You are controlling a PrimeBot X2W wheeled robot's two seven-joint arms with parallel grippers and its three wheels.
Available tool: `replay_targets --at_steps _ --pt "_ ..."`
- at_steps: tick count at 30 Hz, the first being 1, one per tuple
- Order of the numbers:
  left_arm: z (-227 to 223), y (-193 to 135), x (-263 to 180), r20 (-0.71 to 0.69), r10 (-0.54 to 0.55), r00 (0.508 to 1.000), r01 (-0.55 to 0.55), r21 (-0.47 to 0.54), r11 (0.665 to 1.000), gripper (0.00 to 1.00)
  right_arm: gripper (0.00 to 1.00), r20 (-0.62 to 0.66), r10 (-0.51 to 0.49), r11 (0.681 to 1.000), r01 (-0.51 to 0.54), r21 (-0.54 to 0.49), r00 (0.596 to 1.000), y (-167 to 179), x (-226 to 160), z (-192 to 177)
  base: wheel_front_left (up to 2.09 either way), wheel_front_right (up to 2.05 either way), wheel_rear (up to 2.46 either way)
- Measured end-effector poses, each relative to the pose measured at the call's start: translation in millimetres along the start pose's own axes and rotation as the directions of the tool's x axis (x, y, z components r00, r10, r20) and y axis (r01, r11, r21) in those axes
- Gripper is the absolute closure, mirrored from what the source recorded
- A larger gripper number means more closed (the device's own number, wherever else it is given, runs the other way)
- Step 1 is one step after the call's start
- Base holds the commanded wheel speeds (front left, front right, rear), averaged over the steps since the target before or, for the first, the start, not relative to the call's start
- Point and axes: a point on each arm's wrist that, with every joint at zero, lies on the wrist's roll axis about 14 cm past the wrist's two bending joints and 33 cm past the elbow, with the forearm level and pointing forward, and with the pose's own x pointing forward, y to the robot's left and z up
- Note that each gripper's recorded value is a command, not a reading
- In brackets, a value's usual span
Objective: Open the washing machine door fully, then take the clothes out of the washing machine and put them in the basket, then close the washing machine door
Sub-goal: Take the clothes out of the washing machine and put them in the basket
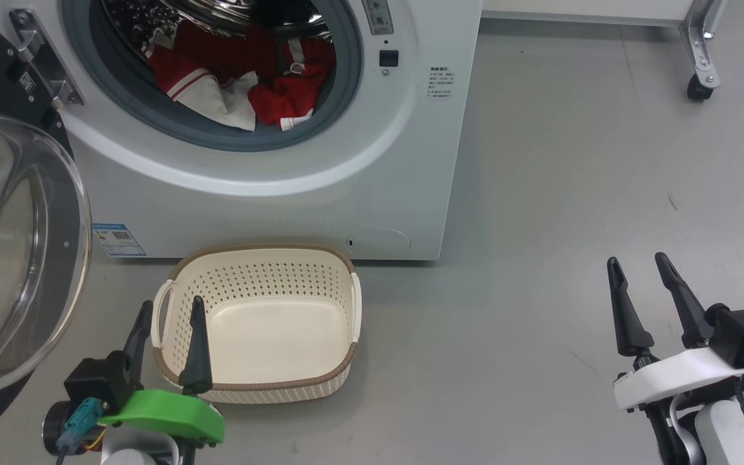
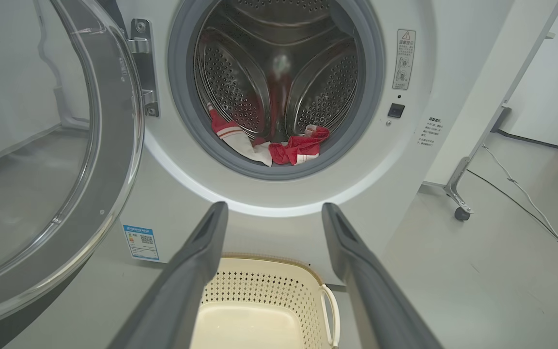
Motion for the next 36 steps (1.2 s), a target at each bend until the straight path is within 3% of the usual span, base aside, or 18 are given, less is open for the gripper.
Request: replay_targets --at_steps 18,36 --pt "1.1 -1.0 0.5 0.004 -0.004 1.0 0.004 0.016 1.0 0.0 0.0 -0.005 -0.004 1.0 0.004 0.001 1.0 -1.1 -0.5 -1.6 0.86 -0.86 0.0" --pt "1.9 -2.3 0.6 0.006 -0.009 1.0 0.009 0.023 1.0 0.0 0.0 -0.003 -0.003 1.0 0.003 -0.003 1.0 -0.1 -1.0 -1.3 0.18 -0.18 0.0"
